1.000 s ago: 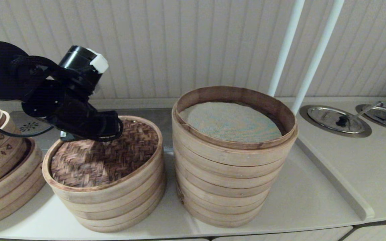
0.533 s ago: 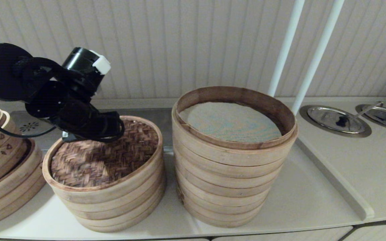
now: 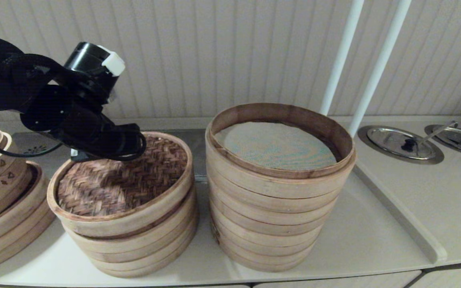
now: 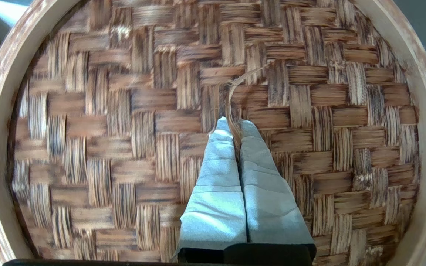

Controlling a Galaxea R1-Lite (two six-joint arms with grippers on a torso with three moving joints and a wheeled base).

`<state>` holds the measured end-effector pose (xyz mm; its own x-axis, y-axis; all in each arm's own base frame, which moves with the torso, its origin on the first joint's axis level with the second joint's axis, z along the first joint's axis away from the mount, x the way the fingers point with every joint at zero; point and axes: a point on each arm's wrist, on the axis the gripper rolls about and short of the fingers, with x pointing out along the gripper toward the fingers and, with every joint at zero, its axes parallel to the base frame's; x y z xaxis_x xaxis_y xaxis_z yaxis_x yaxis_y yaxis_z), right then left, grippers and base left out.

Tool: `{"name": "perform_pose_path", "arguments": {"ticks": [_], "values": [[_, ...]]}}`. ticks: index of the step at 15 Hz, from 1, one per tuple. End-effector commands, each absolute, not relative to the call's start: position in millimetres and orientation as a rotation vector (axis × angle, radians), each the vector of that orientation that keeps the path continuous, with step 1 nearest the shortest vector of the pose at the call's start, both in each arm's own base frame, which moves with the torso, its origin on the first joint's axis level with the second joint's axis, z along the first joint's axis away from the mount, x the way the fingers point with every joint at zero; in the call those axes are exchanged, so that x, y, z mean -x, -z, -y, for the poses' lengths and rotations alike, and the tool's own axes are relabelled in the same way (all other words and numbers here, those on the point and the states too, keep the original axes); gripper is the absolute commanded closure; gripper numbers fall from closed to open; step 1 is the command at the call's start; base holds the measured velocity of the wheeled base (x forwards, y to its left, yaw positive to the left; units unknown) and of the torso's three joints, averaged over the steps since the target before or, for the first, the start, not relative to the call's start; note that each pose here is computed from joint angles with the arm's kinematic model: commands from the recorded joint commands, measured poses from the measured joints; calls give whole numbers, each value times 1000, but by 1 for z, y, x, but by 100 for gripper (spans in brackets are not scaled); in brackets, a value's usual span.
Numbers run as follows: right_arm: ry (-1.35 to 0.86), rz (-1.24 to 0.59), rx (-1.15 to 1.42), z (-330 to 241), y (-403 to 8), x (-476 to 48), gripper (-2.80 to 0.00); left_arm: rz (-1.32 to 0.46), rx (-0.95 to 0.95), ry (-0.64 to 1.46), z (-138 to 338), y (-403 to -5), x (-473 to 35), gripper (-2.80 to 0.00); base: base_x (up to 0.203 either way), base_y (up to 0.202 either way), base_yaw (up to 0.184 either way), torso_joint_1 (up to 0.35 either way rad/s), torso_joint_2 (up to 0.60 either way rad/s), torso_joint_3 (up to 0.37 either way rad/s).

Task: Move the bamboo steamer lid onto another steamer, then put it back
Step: Pick up the steamer, then put the steamer

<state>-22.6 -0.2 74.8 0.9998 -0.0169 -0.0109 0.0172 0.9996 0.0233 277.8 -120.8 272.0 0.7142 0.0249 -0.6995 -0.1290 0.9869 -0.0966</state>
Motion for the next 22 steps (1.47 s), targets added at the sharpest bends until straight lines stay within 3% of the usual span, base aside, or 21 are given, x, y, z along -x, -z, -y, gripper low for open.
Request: {"name": "perform_pose_path", "arguments": {"ticks": [1,16,22], "values": [[17,-14,-23,0,-74,22,0,-749,154,-84,119,-280,-275,0,0,0,0,0,0,0],[17,-14,-23,0,-74,22,0,-532,233,-10,100,-368,-234,0,0,0,0,0,0,0],[17,-14,-23,0,-74,22,0,-329,322,157,110,-393,-236,0,0,0,0,0,0,0]]}}
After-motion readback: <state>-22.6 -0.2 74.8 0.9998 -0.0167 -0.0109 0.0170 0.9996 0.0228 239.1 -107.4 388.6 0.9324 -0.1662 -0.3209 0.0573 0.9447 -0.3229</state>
